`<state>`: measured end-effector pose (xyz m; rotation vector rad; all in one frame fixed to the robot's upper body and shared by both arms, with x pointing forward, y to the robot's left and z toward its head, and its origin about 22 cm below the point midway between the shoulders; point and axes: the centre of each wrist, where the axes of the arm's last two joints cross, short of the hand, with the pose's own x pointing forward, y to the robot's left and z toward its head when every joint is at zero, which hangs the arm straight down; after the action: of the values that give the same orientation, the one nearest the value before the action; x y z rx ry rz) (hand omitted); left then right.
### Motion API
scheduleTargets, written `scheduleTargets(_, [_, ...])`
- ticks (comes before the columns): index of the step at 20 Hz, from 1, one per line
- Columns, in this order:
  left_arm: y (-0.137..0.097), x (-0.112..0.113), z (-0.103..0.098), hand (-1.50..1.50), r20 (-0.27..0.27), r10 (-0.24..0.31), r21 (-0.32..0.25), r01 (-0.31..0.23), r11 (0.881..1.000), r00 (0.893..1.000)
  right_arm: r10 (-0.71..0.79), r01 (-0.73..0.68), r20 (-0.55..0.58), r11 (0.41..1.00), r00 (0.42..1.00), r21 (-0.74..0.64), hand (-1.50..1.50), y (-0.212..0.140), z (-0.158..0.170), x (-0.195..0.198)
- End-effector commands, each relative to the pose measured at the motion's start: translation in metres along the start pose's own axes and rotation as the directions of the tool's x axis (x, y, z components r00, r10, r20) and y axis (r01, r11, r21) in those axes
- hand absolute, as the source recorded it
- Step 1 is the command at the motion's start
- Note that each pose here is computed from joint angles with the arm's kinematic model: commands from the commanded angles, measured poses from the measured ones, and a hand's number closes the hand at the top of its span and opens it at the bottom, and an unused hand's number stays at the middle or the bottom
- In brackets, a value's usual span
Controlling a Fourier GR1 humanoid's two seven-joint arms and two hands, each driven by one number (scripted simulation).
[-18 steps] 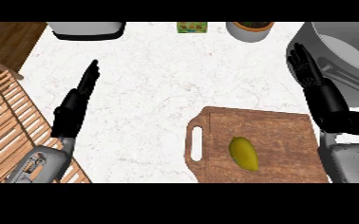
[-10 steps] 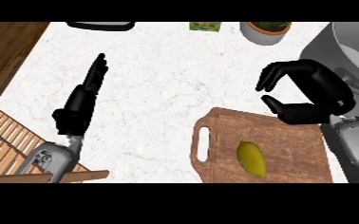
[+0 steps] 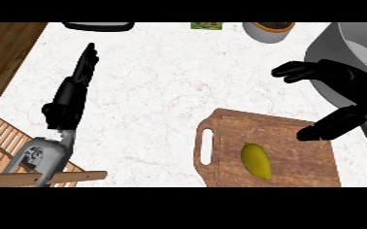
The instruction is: Pick the lemon from the cutting board and place it in the pot
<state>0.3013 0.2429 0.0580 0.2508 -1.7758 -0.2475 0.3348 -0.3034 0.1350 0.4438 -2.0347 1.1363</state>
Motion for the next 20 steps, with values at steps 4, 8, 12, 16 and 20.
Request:
scheduleTargets(4, [-0.004, 0.019, -0.014, 0.00, 0.011, 0.228, 0.061, -0.228, 0.972, 0.974, 0.130, -0.142, 0.061, 0.947, 0.990, 0.288, -1.50, -0.018, -0.002, 0.014])
scheduleTargets(8, [0.002, 0.020, -0.013, 0.00, -0.008, 0.210, 0.057, -0.209, 0.976, 0.978, 0.264, -0.260, 0.053, 0.862, 0.963, 0.435, -1.50, -0.007, -0.010, 0.022])
scheduleTargets(12, [0.007, 0.021, -0.017, 0.00, 0.001, 0.211, 0.091, -0.210, 0.973, 0.978, 0.294, -0.288, 0.065, 0.825, 0.953, 0.486, -1.50, 0.003, -0.005, 0.020])
scheduleTargets(16, [0.002, 0.013, -0.004, 0.00, -0.036, 0.208, 0.071, -0.205, 0.976, 0.978, 0.338, -0.302, 0.036, 0.780, 0.940, 0.549, -1.50, 0.023, -0.004, 0.011])
scheduleTargets(20, [0.010, 0.026, -0.011, 0.00, -0.015, 0.206, 0.070, -0.205, 0.976, 0.978, 0.375, -0.303, -0.004, 0.757, 0.927, 0.579, -1.50, 0.042, -0.005, 0.001])
